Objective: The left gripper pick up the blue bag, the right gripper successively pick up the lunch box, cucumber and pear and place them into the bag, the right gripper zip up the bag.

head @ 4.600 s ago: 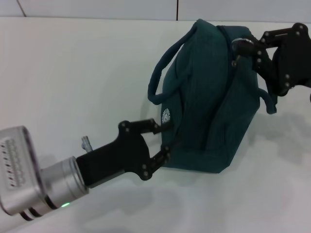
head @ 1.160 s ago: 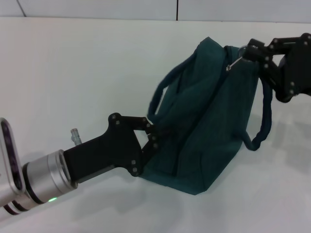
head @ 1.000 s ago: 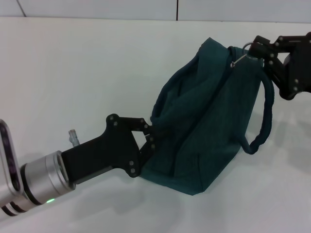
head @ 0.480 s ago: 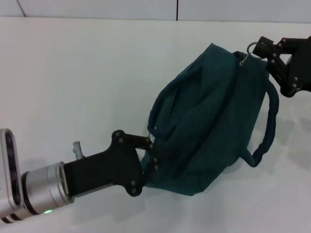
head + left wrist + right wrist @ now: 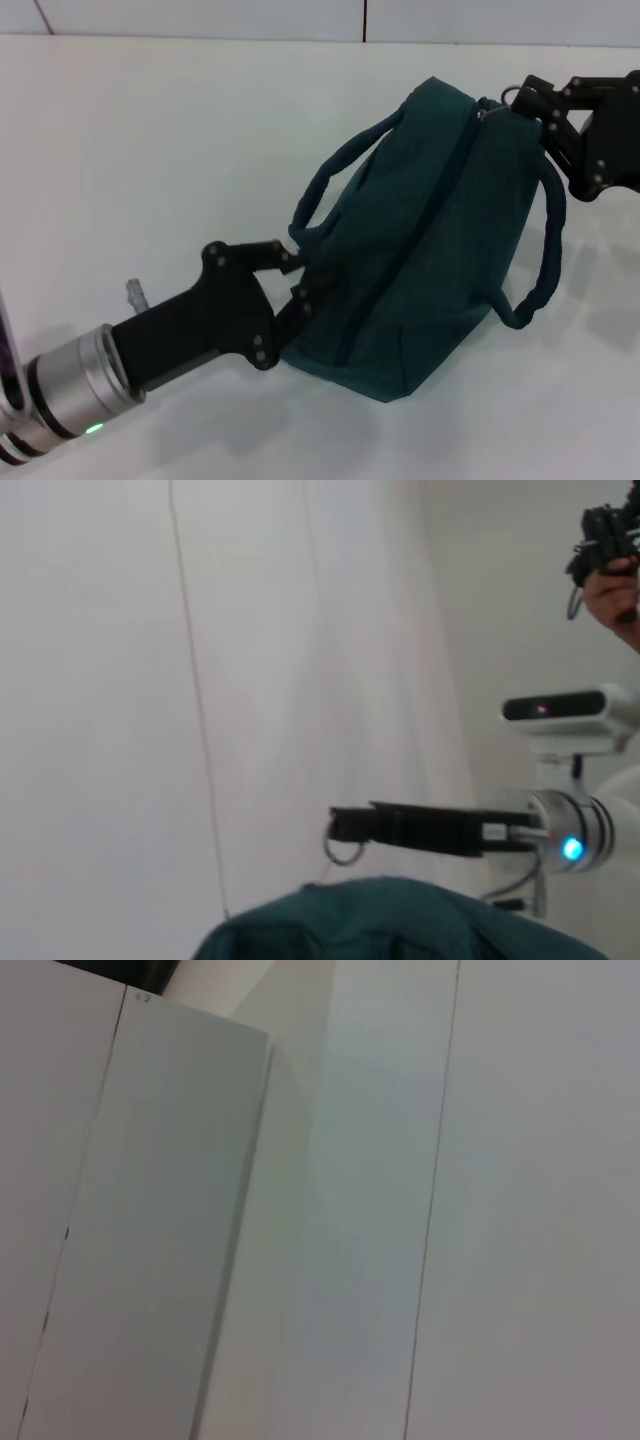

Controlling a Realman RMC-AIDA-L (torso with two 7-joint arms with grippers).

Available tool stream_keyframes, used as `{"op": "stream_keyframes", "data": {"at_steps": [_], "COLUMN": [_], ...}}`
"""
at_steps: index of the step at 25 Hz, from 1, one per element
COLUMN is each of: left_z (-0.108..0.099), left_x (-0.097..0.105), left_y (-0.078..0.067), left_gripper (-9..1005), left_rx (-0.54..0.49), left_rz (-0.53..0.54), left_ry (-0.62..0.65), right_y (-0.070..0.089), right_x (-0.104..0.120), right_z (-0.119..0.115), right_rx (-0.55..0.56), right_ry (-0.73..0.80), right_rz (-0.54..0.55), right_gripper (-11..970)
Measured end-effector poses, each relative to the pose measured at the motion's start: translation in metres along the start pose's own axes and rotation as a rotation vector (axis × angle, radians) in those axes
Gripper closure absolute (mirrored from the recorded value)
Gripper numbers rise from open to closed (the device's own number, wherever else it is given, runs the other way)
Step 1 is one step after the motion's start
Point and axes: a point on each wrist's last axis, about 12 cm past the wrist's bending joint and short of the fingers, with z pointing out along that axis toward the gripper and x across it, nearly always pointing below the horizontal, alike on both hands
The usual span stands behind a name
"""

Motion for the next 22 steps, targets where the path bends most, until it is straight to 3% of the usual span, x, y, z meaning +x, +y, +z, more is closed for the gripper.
{"op": "stream_keyframes", "data": {"at_steps": [5,8,14,18,22], "left_z": [-0.002,0.000,0.020,0.041,0.064], "left_x": [-0.004,-0.009,-0.029,-0.042,-0.045], "left_y": [-0.001,0.003,0.036,0.066,0.090], "left_gripper": [803,707,460,274,215], "left_rx": [-0.031,-0.009,0.096,0.132,0.105], "left_rz": [-0.009,-0.076,-0.249,-0.361,-0.481], "left_ry": [-0.045,-0.076,-0.096,-0.050,0.034], "right_y": [-0.001,-0.002,-0.002,-0.001,0.000], "right_x": [0.000,-0.001,0.000,0.000,0.002], "right_z": [0.003,0.005,0.006,0.006,0.009], "right_rx": [-0.001,-0.005,-0.009,-0.012,-0.016], "right_ry": [0.001,0.000,0.002,-0.001,-0.002], "right_rz": [-0.022,-0.024,-0.033,-0.047,-0.055], "right_gripper": [939,939,938,938,938]}}
